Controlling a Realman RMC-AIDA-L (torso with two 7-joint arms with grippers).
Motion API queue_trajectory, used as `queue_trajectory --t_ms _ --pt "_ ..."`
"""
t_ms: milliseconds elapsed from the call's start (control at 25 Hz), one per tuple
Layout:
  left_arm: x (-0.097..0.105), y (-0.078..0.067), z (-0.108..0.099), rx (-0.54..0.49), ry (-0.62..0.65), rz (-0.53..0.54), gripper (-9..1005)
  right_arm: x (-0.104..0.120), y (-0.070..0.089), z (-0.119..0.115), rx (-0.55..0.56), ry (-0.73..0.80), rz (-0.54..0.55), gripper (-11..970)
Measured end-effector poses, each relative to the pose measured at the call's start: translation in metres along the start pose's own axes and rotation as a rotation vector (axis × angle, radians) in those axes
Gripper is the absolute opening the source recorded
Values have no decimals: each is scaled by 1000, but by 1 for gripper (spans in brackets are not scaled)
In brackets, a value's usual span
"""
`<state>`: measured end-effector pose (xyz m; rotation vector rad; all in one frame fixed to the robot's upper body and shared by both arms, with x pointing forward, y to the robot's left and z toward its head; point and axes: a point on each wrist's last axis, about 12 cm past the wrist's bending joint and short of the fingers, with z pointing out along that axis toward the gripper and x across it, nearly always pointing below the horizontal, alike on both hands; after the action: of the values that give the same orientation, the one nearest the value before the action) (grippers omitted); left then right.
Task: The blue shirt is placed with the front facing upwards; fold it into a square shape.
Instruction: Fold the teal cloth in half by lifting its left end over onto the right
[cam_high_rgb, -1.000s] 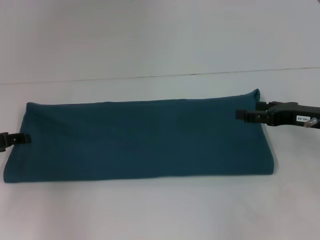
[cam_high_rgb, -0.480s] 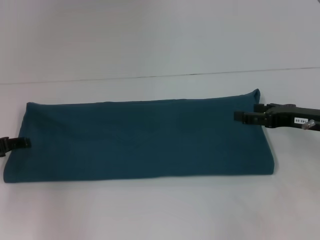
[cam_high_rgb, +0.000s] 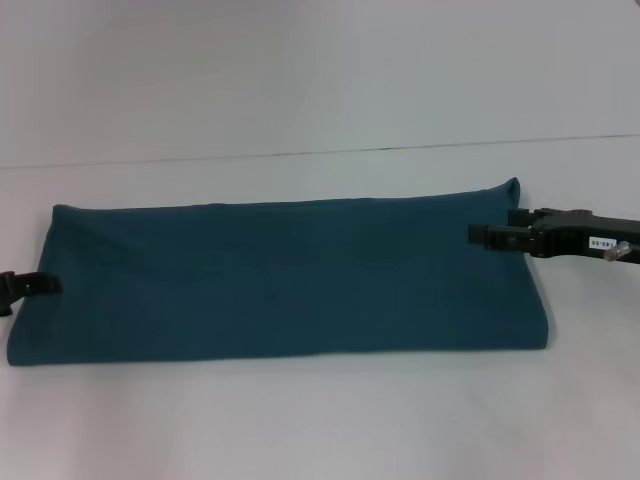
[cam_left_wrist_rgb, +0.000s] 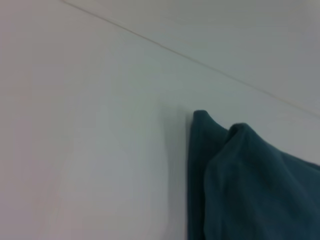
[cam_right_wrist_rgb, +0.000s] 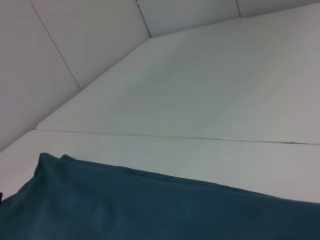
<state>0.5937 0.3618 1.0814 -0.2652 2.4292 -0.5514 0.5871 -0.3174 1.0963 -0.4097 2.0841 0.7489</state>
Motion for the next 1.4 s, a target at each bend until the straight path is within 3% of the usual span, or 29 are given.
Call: queue_trajectory --t_ms 840,1400 --pt "-10 -2 -12 15 -42 8 861 3 -2 0 16 -1 -3 945" --pt "-1 3 -5 7 -3 -24 860 3 -2 2 24 -4 -3 945"
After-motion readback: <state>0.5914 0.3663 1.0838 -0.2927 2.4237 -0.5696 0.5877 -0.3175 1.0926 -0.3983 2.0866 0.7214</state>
